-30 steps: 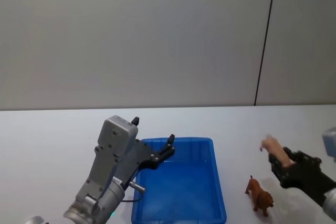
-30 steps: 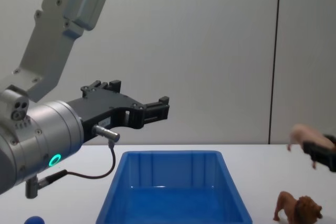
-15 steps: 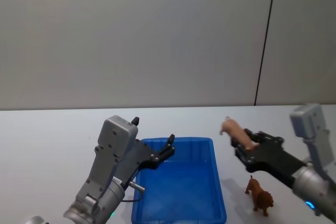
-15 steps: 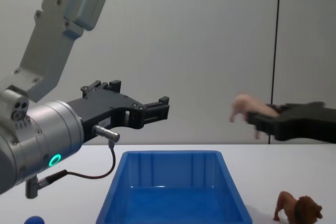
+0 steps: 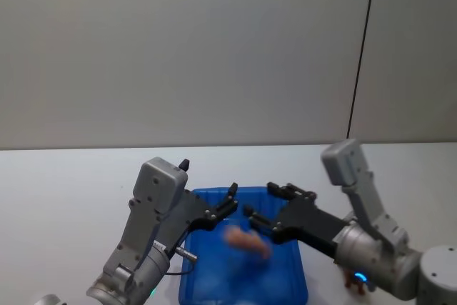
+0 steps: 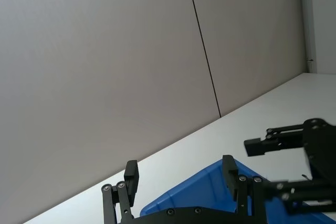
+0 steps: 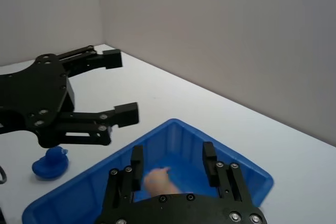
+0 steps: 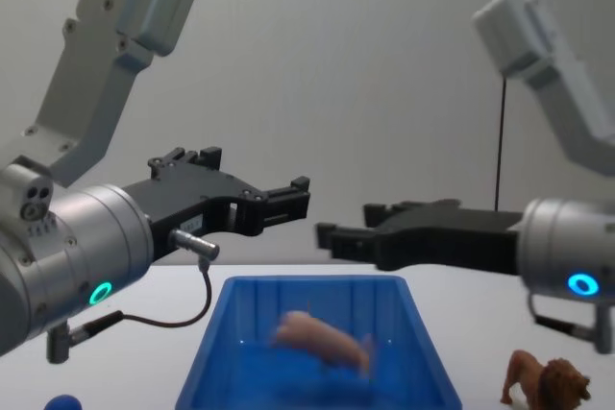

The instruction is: Pick up the two dolls from the table and place them into the box.

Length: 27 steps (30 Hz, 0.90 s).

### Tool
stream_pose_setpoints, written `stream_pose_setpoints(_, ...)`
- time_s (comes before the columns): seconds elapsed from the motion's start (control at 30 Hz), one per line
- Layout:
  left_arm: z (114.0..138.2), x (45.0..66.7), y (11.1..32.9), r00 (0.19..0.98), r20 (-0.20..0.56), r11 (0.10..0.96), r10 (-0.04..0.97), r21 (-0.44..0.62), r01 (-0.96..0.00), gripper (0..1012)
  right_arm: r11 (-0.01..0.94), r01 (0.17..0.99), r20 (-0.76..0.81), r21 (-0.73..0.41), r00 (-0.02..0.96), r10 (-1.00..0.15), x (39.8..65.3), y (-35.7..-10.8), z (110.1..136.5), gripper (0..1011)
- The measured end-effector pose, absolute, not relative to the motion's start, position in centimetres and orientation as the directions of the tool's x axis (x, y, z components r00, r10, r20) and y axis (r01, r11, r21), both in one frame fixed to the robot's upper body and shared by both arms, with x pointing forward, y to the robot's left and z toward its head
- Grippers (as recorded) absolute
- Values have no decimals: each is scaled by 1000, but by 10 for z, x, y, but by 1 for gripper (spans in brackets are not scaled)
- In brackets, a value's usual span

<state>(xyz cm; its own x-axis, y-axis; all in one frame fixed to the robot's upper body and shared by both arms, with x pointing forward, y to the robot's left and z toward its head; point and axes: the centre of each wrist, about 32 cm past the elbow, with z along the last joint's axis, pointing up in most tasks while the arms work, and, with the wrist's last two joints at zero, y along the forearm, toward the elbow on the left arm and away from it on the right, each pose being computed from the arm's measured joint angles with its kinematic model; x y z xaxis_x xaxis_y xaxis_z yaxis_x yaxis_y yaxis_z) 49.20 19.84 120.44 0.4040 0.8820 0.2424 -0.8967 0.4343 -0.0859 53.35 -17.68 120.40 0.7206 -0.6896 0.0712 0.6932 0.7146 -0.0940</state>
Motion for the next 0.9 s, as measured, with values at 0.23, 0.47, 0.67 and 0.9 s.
stream_pose_setpoints(0.23,1204,492,198,404,242,434,882,-86,-897,1001,731,674,63,-108,738,-672,536,-165,1200,841)
stream_pose_setpoints(0.47,1204,492,198,404,242,434,882,-86,-897,1001,705,700,76,-111,714,-696,532,-169,1194,1001)
stream_pose_setpoints(0.67,1204,492,198,404,242,434,882,-86,-897,1001,651,750,100,-114,661,-744,520,-187,1187,1001)
stream_pose_setpoints(0.9,1204,492,198,404,242,434,882,-86,-897,1001,599,790,109,-132,612,-783,504,-212,1181,1001)
